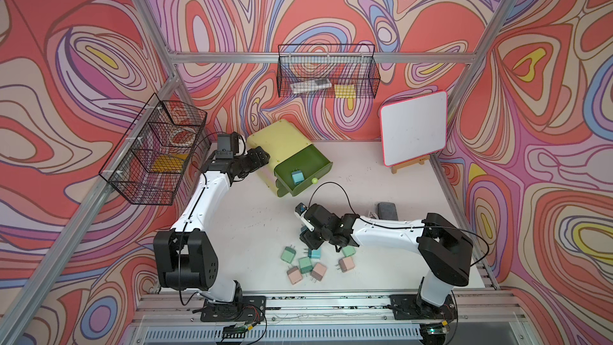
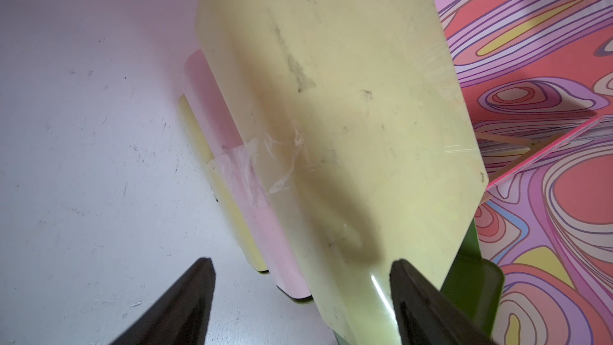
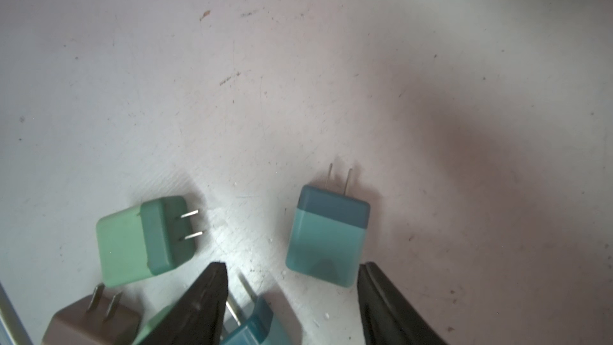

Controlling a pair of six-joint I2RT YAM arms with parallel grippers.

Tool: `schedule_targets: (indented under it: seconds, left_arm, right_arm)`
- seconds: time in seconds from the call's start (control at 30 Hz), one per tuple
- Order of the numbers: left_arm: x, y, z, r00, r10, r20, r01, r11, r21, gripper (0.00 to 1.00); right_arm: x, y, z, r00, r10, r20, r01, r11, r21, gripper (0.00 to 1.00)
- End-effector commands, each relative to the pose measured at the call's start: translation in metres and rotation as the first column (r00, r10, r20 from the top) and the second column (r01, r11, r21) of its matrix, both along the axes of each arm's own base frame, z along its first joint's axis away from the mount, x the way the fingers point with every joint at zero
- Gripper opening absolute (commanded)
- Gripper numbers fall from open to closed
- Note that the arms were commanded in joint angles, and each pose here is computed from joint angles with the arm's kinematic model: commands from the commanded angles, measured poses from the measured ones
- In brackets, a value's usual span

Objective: Place the plugs into the drawer by color
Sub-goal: Pick up the plug from the center of the board.

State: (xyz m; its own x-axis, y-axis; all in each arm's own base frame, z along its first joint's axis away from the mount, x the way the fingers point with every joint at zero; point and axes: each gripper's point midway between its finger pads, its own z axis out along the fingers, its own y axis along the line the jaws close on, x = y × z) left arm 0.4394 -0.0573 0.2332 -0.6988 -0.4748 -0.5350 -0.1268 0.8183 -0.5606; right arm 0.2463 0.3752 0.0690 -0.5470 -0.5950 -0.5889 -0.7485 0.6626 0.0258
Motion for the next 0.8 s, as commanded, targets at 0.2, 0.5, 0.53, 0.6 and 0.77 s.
schedule_targets:
  seconds: [0.2, 0.5, 0.53, 0.6, 0.77]
  left_arm:
    - [-0.004, 0.001, 0.012, 0.999, -0.007, 0.031, 0.007, 1.0, 0.006, 0.83]
    - [-0.004, 0.003, 0.011, 1.0, -0.004, 0.028, 0.003, 1.0, 0.013, 0.83]
    - [-0.004, 0.002, 0.011, 1.0, -0.005, 0.028, 0.004, 1.0, 0.013, 0.83]
    - [-0.004, 0.003, 0.012, 1.0, -0.004, 0.031, 0.003, 1.0, 0.015, 0.83]
    - [-0.004, 0.004, 0.015, 0.999, -0.004, 0.039, 0.003, 1.0, 0.026, 0.83]
  right_arm:
    - [0.017, -0.002, -0.029, 0.998, -0.059, -0.001, 0.059, 0.995, -0.077, 0.66]
    - [0.02, -0.003, -0.038, 0.996, -0.087, -0.013, 0.085, 0.993, -0.085, 0.52]
    - [0.02, -0.004, -0.035, 0.996, -0.088, -0.01, 0.087, 0.993, -0.081, 0.5]
    - [0.019, -0.007, -0.027, 0.996, -0.088, -0.005, 0.088, 0.993, -0.075, 0.46]
    - [0.011, -0.012, 0.021, 0.997, -0.076, 0.004, 0.076, 0.997, -0.024, 0.37]
